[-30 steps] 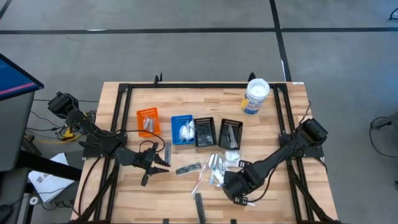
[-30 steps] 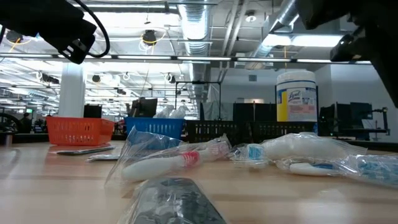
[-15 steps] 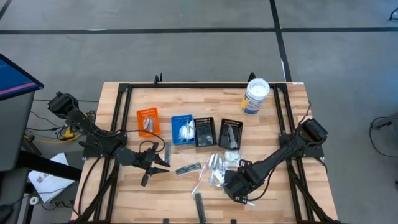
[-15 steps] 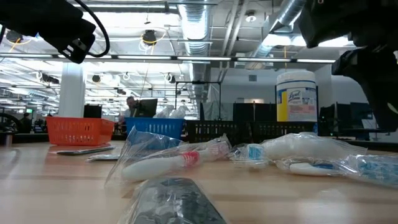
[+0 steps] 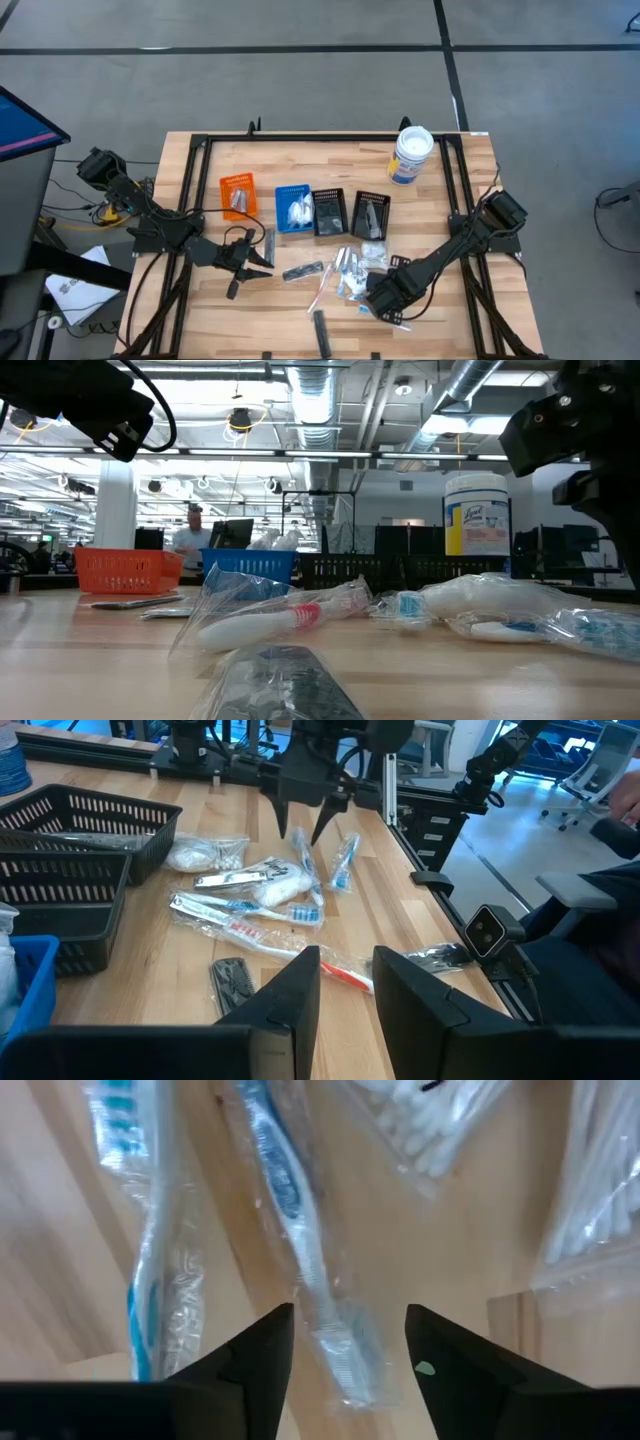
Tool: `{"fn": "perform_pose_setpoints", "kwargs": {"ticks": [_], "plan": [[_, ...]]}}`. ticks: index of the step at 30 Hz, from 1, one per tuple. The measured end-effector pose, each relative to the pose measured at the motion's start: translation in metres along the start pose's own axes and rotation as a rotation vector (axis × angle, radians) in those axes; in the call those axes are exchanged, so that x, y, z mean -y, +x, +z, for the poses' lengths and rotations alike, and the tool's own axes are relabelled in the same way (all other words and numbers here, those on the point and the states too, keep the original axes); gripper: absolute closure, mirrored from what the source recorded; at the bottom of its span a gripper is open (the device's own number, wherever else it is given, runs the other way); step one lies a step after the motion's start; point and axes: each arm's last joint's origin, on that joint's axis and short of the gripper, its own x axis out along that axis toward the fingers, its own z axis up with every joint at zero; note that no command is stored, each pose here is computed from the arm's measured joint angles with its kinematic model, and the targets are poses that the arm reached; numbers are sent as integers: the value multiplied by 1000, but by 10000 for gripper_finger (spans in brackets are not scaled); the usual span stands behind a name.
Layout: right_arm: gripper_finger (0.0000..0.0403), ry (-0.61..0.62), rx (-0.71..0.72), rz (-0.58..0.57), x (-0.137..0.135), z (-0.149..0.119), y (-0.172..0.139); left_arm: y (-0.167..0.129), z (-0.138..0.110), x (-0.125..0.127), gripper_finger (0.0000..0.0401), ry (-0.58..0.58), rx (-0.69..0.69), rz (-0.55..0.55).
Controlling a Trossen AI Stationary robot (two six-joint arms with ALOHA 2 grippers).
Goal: Pick & Place Travel size toiletries
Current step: Put the orange toothbrush into the left black bin
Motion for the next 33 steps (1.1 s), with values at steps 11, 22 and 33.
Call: {"fn": "perform_pose_setpoints", "kwargs": {"ticks": [11, 22, 33], "plan": [[258, -39, 32, 39, 0, 7, 0, 0, 0, 0, 311, 0, 0, 0], [232, -39, 55, 63, 3, 3, 14, 0, 0, 0, 311, 0, 0, 0], [371, -25, 22, 54, 9, 4, 16, 0, 0, 0, 311, 10, 1, 1]]}}
